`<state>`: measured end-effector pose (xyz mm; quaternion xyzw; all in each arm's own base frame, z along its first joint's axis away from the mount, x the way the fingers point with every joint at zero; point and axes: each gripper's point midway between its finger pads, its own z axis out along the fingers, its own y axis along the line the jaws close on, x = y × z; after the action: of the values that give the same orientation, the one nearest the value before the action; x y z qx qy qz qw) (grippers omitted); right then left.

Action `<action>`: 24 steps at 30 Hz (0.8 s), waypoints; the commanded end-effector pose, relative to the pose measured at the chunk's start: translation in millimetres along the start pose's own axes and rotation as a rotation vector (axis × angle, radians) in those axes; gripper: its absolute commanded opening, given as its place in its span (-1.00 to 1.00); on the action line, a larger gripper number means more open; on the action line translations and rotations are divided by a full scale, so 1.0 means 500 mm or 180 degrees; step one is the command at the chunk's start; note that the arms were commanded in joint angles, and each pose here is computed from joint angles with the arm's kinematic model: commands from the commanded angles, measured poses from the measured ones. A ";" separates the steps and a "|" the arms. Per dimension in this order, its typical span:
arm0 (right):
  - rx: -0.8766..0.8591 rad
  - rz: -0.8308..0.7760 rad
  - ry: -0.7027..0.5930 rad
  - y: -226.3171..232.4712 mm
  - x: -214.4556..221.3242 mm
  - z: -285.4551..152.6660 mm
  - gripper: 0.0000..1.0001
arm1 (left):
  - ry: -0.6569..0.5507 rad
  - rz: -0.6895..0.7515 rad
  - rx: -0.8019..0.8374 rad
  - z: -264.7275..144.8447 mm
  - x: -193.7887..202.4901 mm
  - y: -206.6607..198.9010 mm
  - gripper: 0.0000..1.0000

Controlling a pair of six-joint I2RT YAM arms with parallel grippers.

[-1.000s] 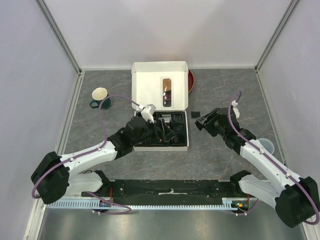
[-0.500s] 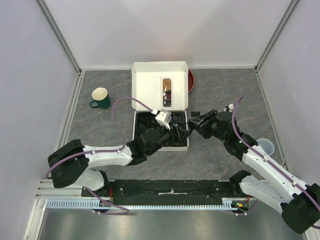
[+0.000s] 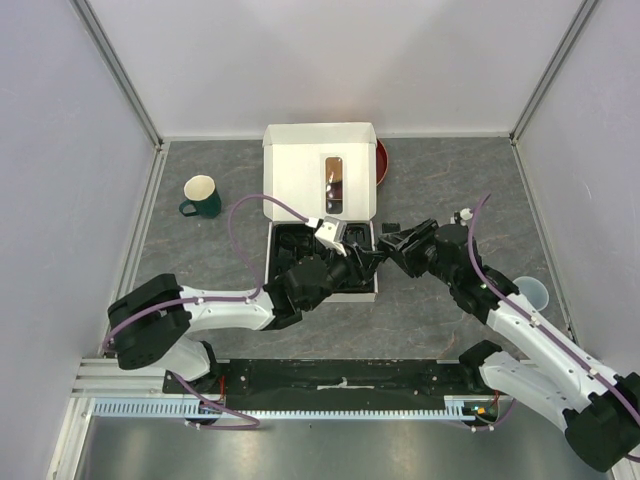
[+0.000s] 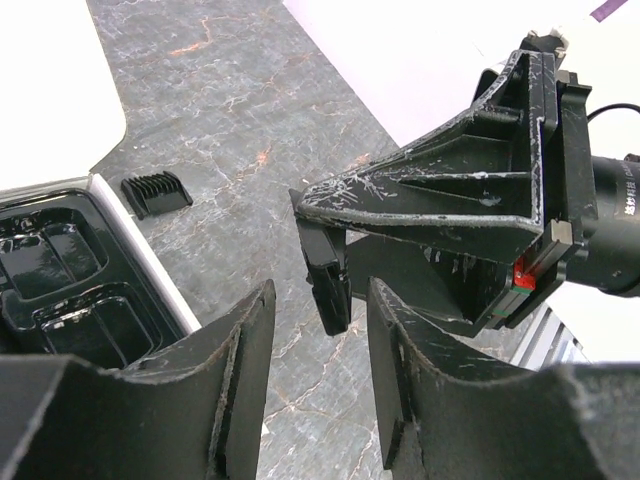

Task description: Sort the hair-cutting tools

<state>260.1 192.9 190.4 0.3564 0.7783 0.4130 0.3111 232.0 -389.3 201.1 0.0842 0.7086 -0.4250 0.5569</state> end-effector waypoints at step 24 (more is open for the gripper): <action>-0.0015 -0.0207 -0.0058 0.016 -0.009 -0.003 0.45 | -0.0030 0.0292 -0.0123 0.031 -0.063 -0.027 -0.95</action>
<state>261.2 188.3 187.8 0.3596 0.7795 0.4015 0.3191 240.8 -403.7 198.1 0.0938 0.7299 -0.3930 0.5513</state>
